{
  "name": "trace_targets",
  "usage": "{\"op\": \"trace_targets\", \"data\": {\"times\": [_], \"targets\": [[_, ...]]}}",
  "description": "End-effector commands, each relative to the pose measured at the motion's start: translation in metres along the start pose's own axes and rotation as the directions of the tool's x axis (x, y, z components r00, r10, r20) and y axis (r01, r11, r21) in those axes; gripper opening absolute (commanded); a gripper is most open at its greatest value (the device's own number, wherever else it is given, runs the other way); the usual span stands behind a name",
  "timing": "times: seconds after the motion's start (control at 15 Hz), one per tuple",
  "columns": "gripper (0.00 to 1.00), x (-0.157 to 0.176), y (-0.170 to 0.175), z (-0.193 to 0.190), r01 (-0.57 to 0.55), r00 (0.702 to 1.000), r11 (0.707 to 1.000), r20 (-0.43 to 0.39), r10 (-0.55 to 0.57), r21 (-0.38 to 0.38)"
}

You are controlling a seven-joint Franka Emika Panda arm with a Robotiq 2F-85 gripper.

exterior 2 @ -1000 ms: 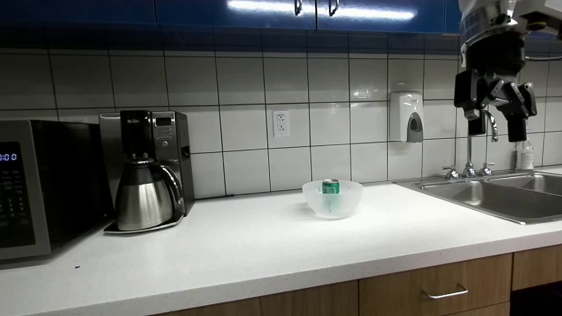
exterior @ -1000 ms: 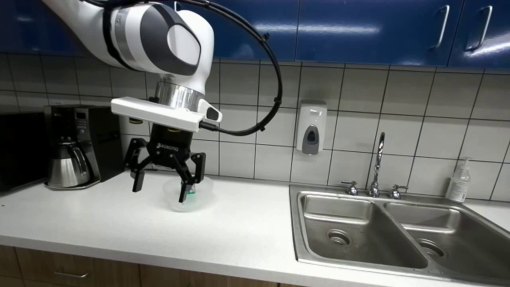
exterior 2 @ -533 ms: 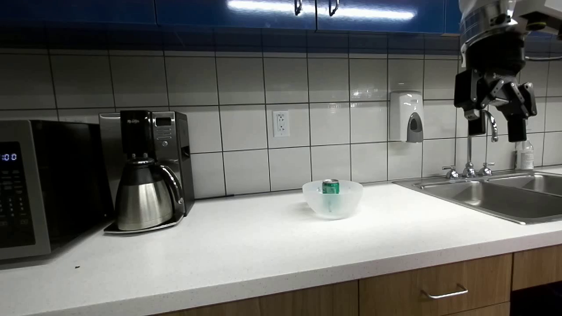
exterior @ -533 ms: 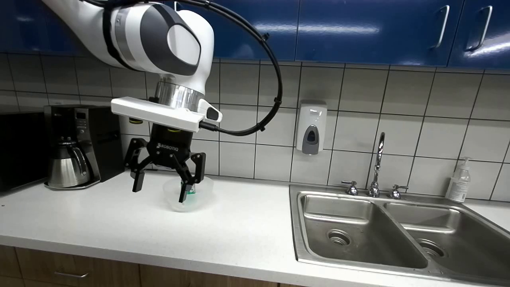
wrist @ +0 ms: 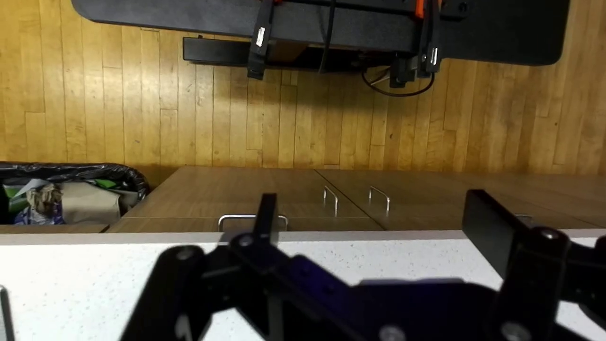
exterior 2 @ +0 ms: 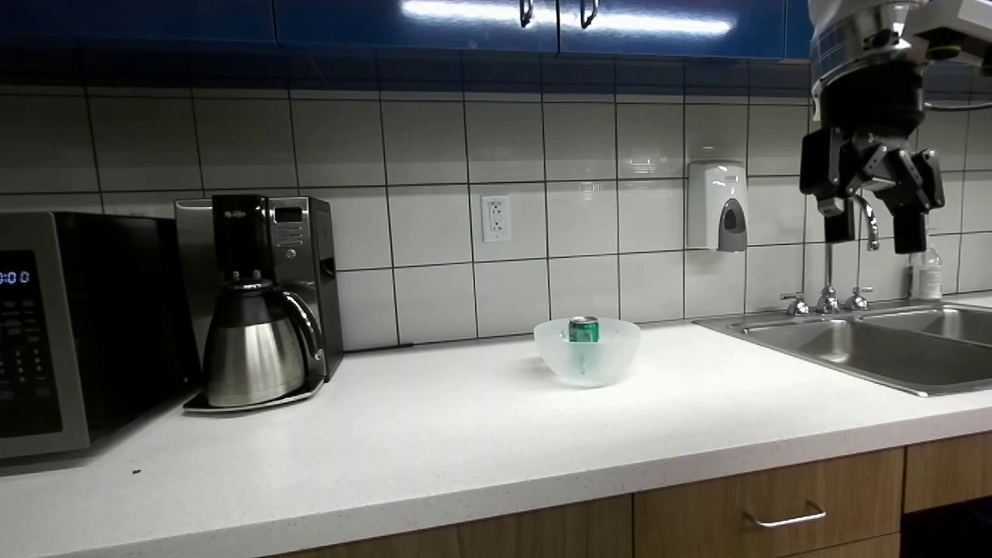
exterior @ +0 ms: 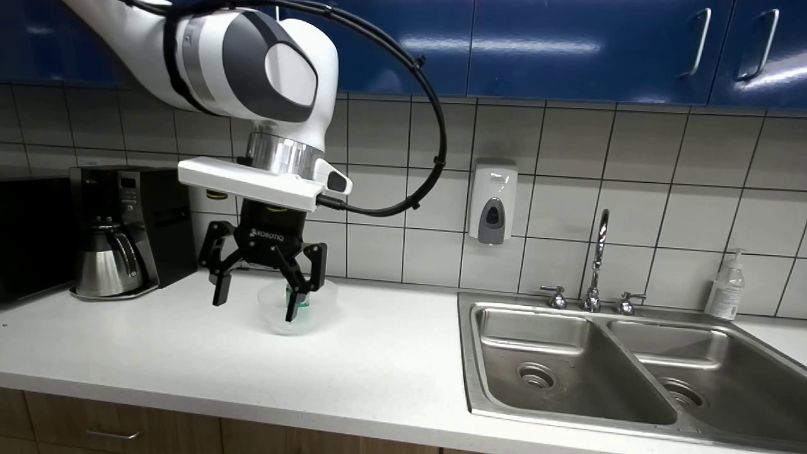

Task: Remove the green can from the bowl.

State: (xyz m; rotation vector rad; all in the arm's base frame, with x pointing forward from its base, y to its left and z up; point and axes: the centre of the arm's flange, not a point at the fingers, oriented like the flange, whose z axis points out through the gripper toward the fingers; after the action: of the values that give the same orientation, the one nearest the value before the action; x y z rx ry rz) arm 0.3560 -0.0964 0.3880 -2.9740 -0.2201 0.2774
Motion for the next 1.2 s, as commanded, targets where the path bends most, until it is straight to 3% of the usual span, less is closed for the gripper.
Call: {"op": "trace_targets", "data": {"times": [0.0,0.6,1.13], "targets": [[1.00,0.011,0.008,0.011,0.020,1.000,0.999,-0.019,-0.020,-0.042],[1.00,0.075,0.003,0.041,0.025,0.992,0.993,-0.118,-0.038,-0.114],[1.00,0.163,-0.017,0.055,0.005,0.986,0.988,-0.165,-0.031,-0.153]]}}
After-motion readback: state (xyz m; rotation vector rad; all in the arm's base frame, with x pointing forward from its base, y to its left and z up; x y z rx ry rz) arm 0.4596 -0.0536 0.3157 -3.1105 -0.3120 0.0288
